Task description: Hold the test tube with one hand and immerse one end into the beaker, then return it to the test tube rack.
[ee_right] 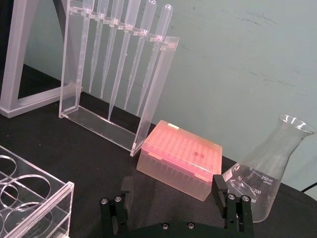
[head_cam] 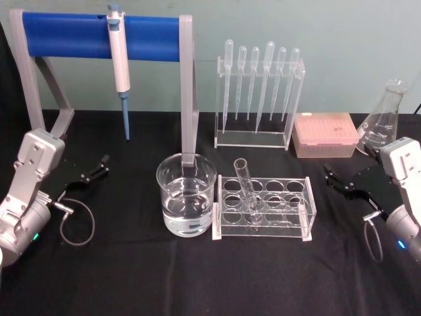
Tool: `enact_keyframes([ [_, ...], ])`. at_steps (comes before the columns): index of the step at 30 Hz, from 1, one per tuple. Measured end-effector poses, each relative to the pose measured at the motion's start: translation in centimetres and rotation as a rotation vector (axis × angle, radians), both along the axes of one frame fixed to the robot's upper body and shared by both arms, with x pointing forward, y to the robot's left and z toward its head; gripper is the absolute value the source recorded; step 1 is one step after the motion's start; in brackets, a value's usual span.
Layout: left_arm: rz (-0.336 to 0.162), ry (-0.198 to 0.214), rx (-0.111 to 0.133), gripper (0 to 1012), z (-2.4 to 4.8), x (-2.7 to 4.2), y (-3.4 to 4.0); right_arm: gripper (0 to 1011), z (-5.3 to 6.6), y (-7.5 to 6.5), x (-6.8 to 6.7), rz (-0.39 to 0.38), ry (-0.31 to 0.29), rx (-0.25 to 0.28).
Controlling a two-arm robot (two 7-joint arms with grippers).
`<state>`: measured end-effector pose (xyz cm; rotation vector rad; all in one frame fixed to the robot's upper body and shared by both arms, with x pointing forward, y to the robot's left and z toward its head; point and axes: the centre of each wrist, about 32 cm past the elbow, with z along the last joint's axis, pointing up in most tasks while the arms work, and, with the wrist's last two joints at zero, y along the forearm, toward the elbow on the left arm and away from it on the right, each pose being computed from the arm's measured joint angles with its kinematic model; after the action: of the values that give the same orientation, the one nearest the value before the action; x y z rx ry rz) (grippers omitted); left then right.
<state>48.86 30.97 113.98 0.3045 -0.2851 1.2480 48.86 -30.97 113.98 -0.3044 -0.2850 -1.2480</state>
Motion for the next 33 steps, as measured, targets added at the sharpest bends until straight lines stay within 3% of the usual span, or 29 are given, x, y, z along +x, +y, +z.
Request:
enact_keyframes([
  [11,0.0,0.0,0.0,1000,0.0,0.0,0.0,1000,0.1,-0.2,-0.4,-0.005,-0.009,-0.002],
  [22,0.0,0.0,0.0,1000,0.0,0.0,0.0,1002,0.7,-1.8,-5.3,0.02,-0.042,0.005],
  [27,0.0,0.0,0.0,1000,0.0,0.0,0.0,1002,1.5,-1.3,-7.4,0.178,-0.005,-0.001],
  [33,0.0,0.0,0.0,1000,0.0,0.0,0.0,1002,2.3,0.1,-7.8,0.408,0.045,0.014],
])
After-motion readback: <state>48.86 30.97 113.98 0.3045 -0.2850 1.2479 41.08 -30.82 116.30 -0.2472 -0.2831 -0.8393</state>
